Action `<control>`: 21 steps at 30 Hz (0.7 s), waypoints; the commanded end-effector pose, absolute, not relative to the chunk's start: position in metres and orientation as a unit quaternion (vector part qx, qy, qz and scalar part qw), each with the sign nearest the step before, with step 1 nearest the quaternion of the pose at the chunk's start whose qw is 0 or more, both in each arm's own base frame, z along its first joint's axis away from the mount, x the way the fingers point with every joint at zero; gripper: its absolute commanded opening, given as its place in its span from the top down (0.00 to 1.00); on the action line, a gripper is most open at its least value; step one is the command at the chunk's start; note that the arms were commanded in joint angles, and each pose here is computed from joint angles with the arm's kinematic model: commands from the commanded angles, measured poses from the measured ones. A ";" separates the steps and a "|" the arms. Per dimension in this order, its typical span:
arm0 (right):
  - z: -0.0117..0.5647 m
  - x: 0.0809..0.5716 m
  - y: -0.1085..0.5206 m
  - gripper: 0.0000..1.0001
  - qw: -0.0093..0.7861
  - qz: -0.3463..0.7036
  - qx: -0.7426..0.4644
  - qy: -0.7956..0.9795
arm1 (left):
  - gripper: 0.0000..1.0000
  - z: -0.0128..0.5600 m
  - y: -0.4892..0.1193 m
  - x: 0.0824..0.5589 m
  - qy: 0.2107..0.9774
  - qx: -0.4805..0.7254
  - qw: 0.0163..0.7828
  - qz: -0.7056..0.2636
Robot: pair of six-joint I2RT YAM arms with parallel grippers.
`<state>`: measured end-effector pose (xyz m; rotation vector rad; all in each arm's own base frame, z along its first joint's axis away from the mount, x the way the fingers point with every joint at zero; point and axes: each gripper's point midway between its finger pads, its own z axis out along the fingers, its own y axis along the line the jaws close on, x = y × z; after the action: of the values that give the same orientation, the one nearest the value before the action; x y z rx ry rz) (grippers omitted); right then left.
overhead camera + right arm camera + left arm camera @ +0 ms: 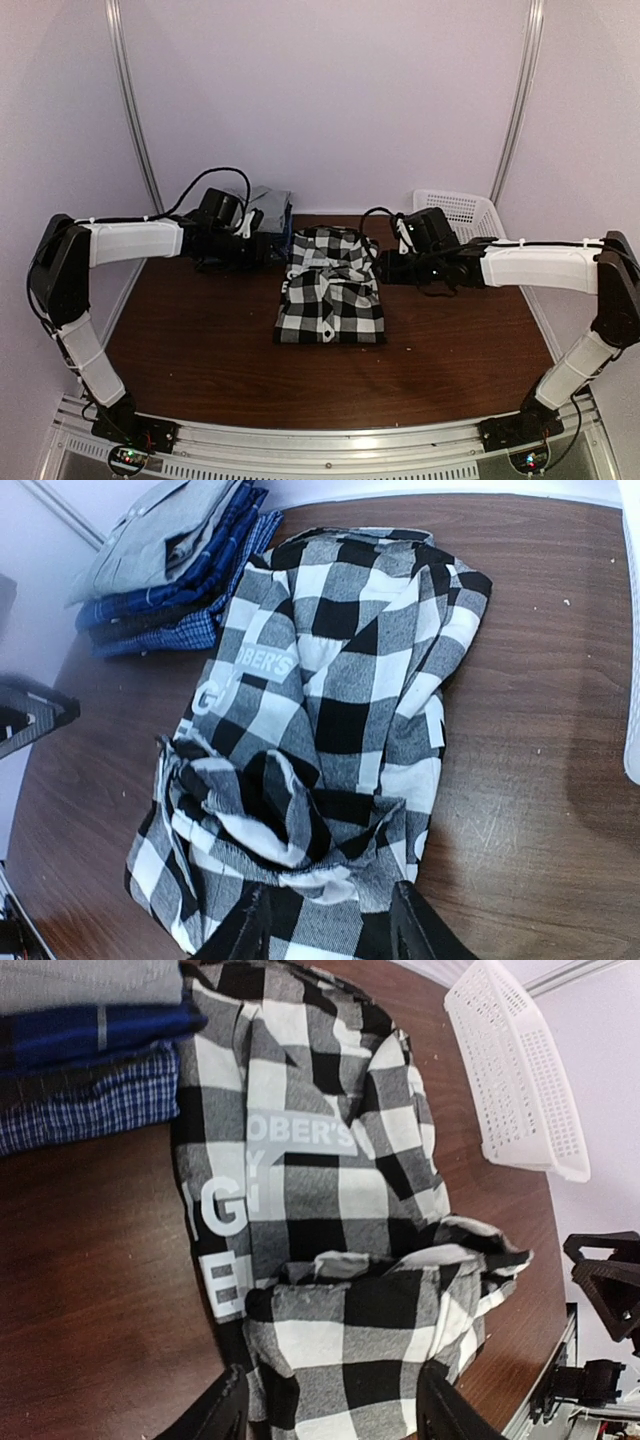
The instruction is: Fold and stack the long sleeve shirts
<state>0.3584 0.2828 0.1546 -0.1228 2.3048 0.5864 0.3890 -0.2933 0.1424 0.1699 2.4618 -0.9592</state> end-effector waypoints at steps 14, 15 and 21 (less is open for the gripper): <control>0.103 0.346 0.308 0.65 0.328 0.223 -0.135 0.908 | 0.56 0.073 -0.302 0.368 0.913 0.091 0.196 -0.346; 0.104 0.350 0.312 0.64 0.328 0.221 -0.138 0.908 | 0.56 0.072 -0.304 0.369 0.913 0.092 0.195 -0.346; 0.098 0.385 0.322 0.57 0.324 0.174 -0.122 0.922 | 0.56 0.073 -0.310 0.377 0.912 0.092 0.198 -0.348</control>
<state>0.3630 0.3158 0.0951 -0.3283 2.4152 0.5406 0.3591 -0.2946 0.0528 0.2061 2.6468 -0.9322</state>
